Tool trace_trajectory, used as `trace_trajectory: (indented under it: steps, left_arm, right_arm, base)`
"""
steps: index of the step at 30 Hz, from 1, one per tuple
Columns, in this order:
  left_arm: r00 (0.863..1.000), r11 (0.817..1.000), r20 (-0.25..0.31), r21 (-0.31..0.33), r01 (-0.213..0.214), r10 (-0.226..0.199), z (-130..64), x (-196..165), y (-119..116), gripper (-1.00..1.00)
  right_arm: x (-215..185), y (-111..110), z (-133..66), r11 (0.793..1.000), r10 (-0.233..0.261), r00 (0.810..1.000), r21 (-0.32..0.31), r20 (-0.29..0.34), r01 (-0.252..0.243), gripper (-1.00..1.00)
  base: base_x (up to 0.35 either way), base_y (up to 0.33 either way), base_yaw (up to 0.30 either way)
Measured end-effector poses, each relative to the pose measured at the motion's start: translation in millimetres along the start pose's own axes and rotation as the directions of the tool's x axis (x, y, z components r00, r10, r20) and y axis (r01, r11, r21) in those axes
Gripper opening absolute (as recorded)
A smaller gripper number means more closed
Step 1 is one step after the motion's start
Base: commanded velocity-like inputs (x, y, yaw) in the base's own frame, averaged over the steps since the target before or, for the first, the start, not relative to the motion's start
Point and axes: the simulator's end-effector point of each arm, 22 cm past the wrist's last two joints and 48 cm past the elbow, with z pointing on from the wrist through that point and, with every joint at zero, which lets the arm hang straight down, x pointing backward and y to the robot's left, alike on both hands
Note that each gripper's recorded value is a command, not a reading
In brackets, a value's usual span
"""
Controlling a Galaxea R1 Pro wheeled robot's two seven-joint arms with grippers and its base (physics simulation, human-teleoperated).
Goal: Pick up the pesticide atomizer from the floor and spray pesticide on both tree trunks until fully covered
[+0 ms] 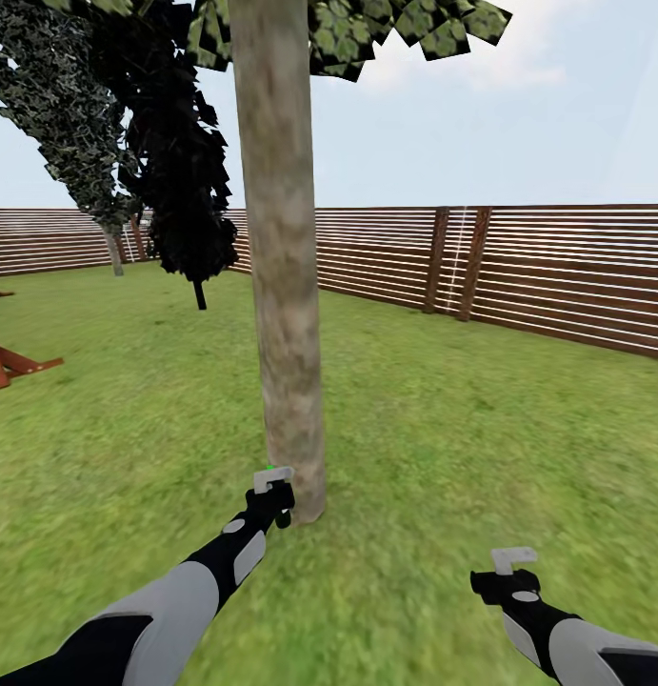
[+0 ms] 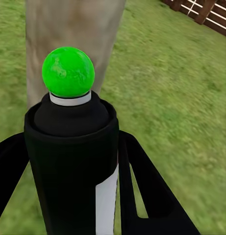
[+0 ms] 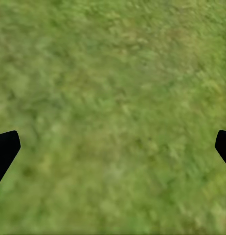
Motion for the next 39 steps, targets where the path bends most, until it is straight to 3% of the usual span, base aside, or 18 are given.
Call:
trace_trajectory:
  steps: [11,21,33,37,38,39]
  left_arm:
    - [1.000,1.000,0.000,0.000,0.000,0.000,-0.1,0.1,0.1,-1.00]
    - [1.000,1.000,0.001,0.000,0.001,-0.001,-0.4,0.0,0.0,-1.00]
    - [1.000,1.000,0.000,0.003,-0.002,0.002,0.1,-0.5,-0.8,-1.00]
    - [0.997,1.000,-0.078,0.008,0.000,0.001,0.9,11.4,-2.4,-1.00]
    - [0.990,1.000,-0.143,0.015,0.006,-0.004,4.1,2.4,-6.2,-1.00]
    - [0.986,1.000,-0.167,0.005,0.000,0.001,5.2,-9.9,4.4,-1.00]
  right_arm:
    - [0.0,-0.3,0.0,1.000,0.000,1.000,0.000,0.000,0.000,1.00]
    - [-0.1,0.1,-0.3,1.000,0.000,1.000,0.000,0.000,0.000,1.00]
    - [0.2,-1.9,0.2,1.000,-0.006,1.000,0.001,-0.001,0.006,1.00]
    - [0.5,-2.0,0.3,1.000,-0.008,1.000,0.001,-0.003,0.008,1.00]
    - [0.7,-1.9,0.2,1.000,-0.008,1.000,0.000,-0.004,0.008,1.00]
    - [0.8,-2.0,0.2,1.000,-0.009,1.000,0.001,-0.005,0.009,1.00]
  base:
    - [0.006,0.113,0.000]
    - [0.274,0.066,0.000]
    - [0.012,0.002,0.000]
    - [0.000,0.000,0.000]
    - [0.000,0.000,0.000]
    - [0.000,0.000,0.000]
